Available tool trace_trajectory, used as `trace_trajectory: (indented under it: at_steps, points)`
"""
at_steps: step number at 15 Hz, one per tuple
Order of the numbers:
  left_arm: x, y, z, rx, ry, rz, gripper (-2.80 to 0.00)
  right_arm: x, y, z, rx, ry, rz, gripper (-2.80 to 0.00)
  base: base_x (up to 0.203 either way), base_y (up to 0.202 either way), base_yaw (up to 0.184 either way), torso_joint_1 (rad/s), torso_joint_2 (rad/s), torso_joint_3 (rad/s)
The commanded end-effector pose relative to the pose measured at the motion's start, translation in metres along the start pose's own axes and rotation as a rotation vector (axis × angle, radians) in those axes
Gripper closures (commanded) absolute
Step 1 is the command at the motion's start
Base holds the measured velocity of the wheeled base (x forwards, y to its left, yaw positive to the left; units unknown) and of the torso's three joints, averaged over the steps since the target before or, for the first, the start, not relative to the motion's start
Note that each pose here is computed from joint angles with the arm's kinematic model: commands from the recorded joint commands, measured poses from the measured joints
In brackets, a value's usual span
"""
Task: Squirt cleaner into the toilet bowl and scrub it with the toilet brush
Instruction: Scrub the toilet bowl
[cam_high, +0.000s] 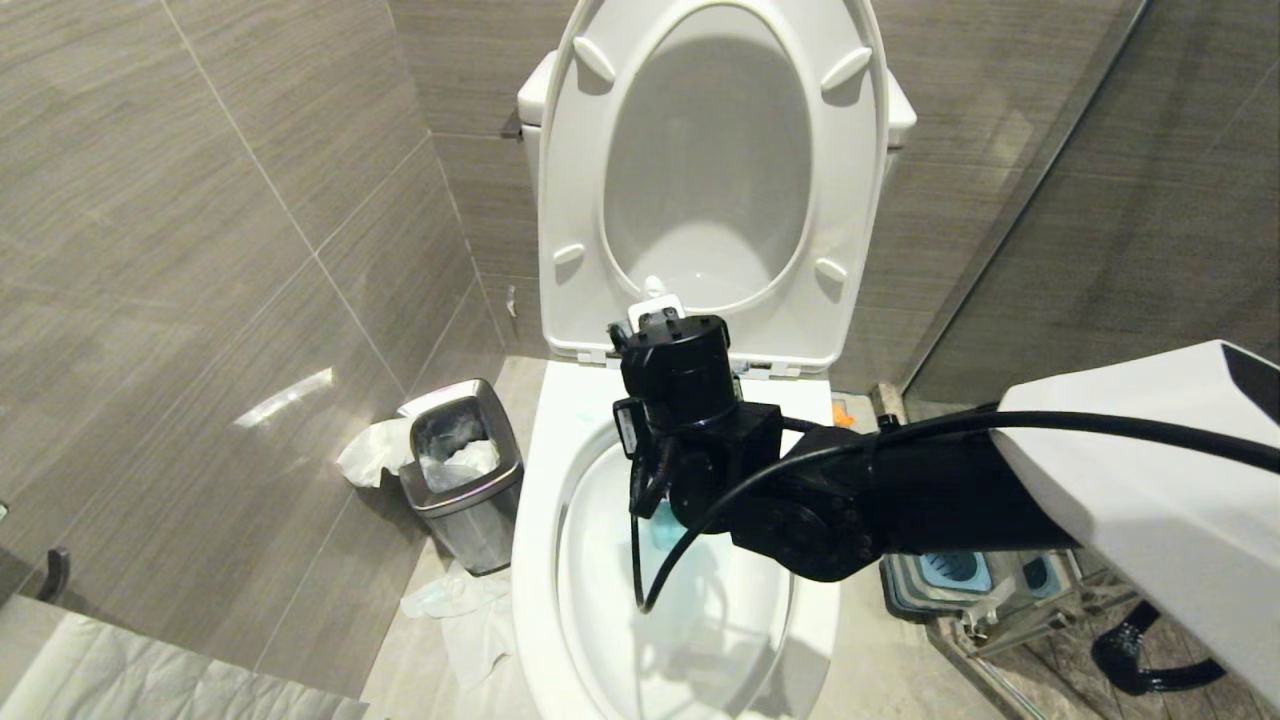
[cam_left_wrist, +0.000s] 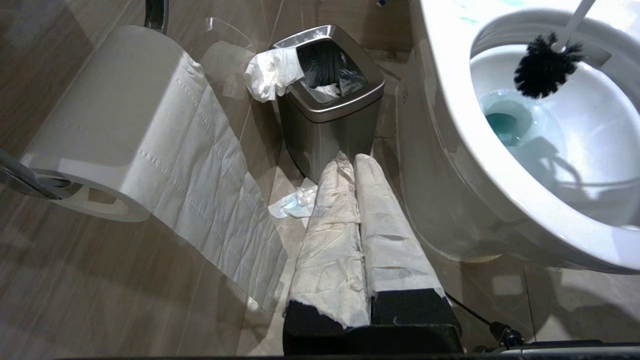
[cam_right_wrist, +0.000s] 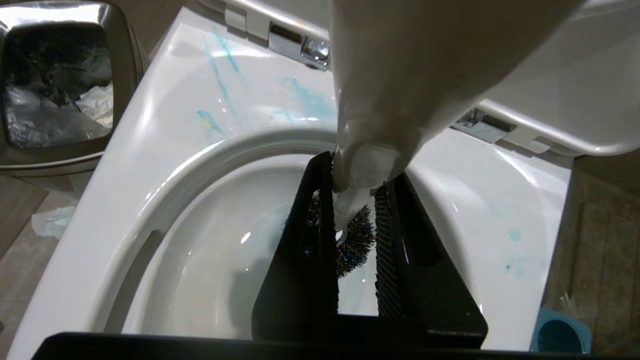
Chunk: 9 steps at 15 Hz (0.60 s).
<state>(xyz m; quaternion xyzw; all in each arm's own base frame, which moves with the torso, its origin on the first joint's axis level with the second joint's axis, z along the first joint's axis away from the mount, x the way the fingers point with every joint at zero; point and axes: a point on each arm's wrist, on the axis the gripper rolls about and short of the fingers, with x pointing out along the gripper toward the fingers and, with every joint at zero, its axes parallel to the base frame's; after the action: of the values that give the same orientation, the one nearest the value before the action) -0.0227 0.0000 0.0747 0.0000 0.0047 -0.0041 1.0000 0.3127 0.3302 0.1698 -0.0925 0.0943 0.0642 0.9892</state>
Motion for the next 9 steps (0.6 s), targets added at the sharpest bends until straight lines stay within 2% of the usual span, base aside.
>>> trace_trajectory:
  at_steps: [1,4,9]
  points:
    - [0.0002,0.0,-0.0004,0.0,0.003,0.001,0.0,-0.0132,-0.0118,0.0184,0.021,-0.022,-0.004,0.0,0.0,0.0,0.0,0.0,0.0,0.0]
    - [0.0002,0.0,-0.0004,0.0,0.003,0.001,0.0,-0.0179,-0.0163,0.0256,0.009,-0.007,-0.001,0.0,0.0,0.0,0.0,0.0,0.0,0.0]
    - [0.0002,0.0,-0.0004,0.0,0.003,0.001,0.0,-0.0139,-0.0117,0.0173,-0.016,0.034,0.012,0.0,0.0,0.0,0.0,0.0,0.0,0.0]
